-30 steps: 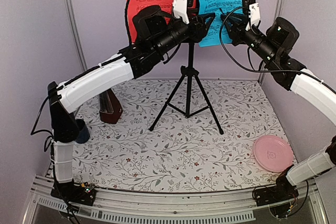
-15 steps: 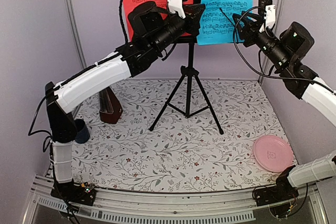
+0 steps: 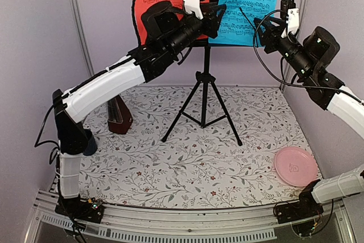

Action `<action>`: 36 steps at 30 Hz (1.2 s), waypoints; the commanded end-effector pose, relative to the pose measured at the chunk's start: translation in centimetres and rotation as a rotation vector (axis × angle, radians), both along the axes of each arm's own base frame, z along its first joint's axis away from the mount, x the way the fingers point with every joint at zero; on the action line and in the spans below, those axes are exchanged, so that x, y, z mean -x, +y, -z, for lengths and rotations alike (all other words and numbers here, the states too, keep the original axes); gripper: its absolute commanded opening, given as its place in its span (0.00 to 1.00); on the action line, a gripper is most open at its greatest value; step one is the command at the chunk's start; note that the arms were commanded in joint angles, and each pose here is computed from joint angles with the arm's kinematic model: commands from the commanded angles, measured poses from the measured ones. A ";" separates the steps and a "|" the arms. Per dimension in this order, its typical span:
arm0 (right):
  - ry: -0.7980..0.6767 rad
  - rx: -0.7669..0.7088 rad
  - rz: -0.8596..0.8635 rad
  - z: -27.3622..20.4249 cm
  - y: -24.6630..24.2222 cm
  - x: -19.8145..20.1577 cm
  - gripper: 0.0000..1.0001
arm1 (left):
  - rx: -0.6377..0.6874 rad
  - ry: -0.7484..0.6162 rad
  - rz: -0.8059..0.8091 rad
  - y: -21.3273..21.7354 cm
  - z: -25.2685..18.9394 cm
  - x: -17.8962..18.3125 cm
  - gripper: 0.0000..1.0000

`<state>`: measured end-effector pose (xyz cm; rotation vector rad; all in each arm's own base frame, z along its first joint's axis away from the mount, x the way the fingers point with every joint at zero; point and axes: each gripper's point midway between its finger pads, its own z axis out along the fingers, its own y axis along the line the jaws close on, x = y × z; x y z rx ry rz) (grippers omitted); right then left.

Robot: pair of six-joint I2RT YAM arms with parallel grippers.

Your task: Set up the instrument practice props

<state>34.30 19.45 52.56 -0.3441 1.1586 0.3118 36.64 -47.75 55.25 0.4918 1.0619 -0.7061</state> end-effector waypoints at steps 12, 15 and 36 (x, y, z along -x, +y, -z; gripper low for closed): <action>-0.026 0.013 -0.075 -1.0 0.6 1.6 0.58 | -0.004 -0.012 -0.062 4.2 -2.7 4.8 0.57; -0.025 0.021 -0.099 -1.1 1.1 1.7 0.62 | -0.013 0.000 -0.070 5.4 -2.0 5.9 0.63; -0.081 0.005 -0.136 -4.4 3.2 -0.4 0.56 | 0.017 0.148 -0.257 19.7 1.8 8.4 0.67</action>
